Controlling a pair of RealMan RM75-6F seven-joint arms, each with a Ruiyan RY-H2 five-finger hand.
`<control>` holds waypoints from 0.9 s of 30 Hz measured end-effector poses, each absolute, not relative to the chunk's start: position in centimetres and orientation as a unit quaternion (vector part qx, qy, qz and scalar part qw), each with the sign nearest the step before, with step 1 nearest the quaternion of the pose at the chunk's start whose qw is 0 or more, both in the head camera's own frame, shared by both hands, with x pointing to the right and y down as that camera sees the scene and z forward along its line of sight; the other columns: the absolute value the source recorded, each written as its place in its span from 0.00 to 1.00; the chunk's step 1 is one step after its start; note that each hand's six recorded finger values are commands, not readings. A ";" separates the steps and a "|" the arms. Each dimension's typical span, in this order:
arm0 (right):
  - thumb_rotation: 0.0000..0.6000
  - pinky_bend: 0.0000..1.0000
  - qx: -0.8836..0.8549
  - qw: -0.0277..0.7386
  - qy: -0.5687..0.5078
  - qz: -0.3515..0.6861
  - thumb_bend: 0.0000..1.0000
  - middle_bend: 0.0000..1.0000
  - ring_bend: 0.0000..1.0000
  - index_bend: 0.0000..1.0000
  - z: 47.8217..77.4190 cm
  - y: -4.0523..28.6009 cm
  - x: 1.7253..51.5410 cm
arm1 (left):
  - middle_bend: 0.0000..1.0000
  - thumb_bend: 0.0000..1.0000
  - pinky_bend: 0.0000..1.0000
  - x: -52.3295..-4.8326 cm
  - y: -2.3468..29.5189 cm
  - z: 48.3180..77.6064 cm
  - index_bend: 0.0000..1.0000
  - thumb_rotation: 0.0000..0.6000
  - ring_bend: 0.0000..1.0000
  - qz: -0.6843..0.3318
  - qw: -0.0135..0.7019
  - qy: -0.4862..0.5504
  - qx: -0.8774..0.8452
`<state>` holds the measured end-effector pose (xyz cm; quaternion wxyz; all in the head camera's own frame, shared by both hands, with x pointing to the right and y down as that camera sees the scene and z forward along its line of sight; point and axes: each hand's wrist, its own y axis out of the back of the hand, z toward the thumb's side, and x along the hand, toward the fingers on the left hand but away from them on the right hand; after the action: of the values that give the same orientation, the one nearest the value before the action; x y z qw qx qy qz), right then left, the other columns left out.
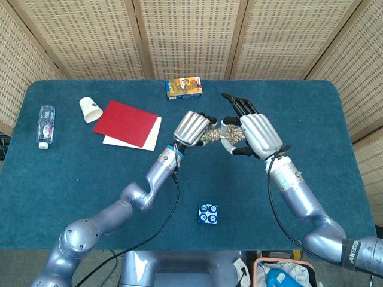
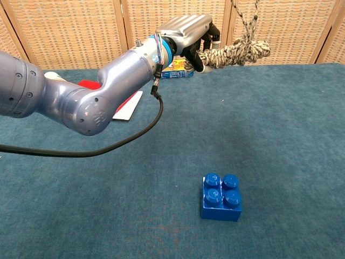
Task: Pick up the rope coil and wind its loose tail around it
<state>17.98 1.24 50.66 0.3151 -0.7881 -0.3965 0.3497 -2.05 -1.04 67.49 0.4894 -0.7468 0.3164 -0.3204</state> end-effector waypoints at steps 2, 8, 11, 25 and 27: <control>1.00 0.00 -0.783 0.333 -0.384 0.358 0.45 0.00 0.00 0.71 50.6 0.4 17.5 | 0.63 0.77 0.69 -2.0 -0.8 67.4 0.85 1.00 0.57 -0.313 0.502 0.303 -0.747; 1.00 0.00 -0.756 0.391 -0.355 0.387 0.45 0.00 0.00 0.71 50.7 -2.2 16.8 | 0.63 0.75 0.68 -2.2 -0.5 67.3 0.85 1.00 0.57 -0.294 0.513 0.275 -0.758; 1.00 0.00 -0.735 0.420 -0.348 0.403 0.44 0.00 0.00 0.71 51.0 -3.3 17.3 | 0.63 0.75 0.68 -2.6 -0.4 67.3 0.85 1.00 0.57 -0.286 0.515 0.262 -0.765; 1.00 0.00 -0.693 0.459 -0.329 0.447 0.41 0.00 0.00 0.71 54.0 -5.6 20.1 | 0.63 0.73 0.68 -4.0 -0.2 66.7 0.85 1.00 0.57 -0.245 0.488 0.235 -0.804; 1.00 0.00 -0.697 0.449 -0.329 0.451 0.41 0.00 0.00 0.71 54.6 -5.8 20.5 | 0.63 0.73 0.68 -4.1 -0.2 66.5 0.85 1.00 0.57 -0.239 0.483 0.235 -0.809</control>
<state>20.54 -5.76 54.63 0.4489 -0.6974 -0.3291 0.4515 -4.11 -0.19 66.48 0.4828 -0.8090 0.2353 -0.2388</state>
